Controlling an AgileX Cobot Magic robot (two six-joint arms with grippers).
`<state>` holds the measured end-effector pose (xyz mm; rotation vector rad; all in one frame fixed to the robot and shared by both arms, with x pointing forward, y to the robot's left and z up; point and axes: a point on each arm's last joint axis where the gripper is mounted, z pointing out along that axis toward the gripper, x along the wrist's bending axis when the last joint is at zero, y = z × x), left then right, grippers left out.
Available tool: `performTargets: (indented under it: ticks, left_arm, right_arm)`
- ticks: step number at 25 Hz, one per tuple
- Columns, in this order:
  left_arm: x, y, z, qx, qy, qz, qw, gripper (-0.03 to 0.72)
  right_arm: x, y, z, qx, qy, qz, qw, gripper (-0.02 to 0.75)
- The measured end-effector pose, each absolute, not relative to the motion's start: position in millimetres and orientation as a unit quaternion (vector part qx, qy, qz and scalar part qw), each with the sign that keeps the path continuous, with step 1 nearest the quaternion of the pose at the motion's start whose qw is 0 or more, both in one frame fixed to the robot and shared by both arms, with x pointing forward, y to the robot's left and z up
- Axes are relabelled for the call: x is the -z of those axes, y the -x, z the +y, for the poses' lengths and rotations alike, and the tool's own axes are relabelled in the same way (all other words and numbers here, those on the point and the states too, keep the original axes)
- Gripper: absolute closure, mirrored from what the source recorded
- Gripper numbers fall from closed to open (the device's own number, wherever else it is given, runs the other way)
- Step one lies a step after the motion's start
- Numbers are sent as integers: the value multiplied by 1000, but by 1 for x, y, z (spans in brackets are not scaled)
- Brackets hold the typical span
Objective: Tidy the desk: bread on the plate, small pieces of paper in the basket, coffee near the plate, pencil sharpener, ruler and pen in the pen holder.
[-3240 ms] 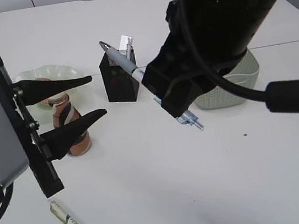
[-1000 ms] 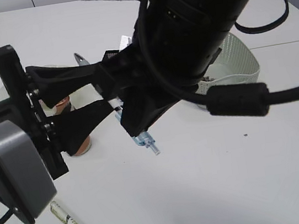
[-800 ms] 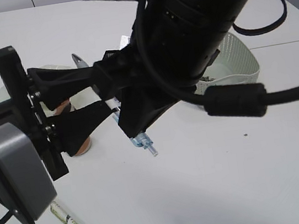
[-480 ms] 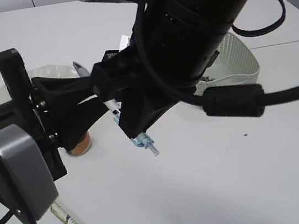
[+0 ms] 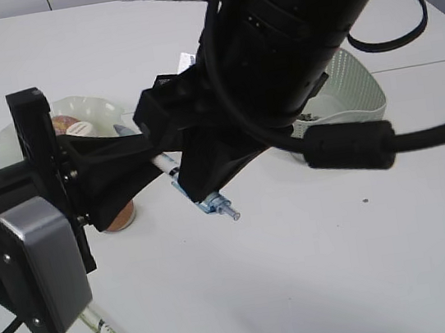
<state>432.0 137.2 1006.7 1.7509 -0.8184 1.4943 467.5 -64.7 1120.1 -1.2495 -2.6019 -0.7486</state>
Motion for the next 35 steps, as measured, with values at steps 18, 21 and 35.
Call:
performTargets:
  ticks: [18, 21, 35]
  left_arm:
    - [-1007, -433, 138, -574, -677, -305, 344, 615]
    - [-1007, -433, 138, -573, -679, -302, 347, 615]
    - [-1024, -445, 137, -553, -693, -170, 430, 617]
  right_arm:
    - [-1128, -471, -70, 236, 414, -878, 45, 372]
    - [-1144, -475, -74, 239, 404, -883, 5, 364]
    - [-1159, -464, -118, 210, 430, -873, -95, 362]
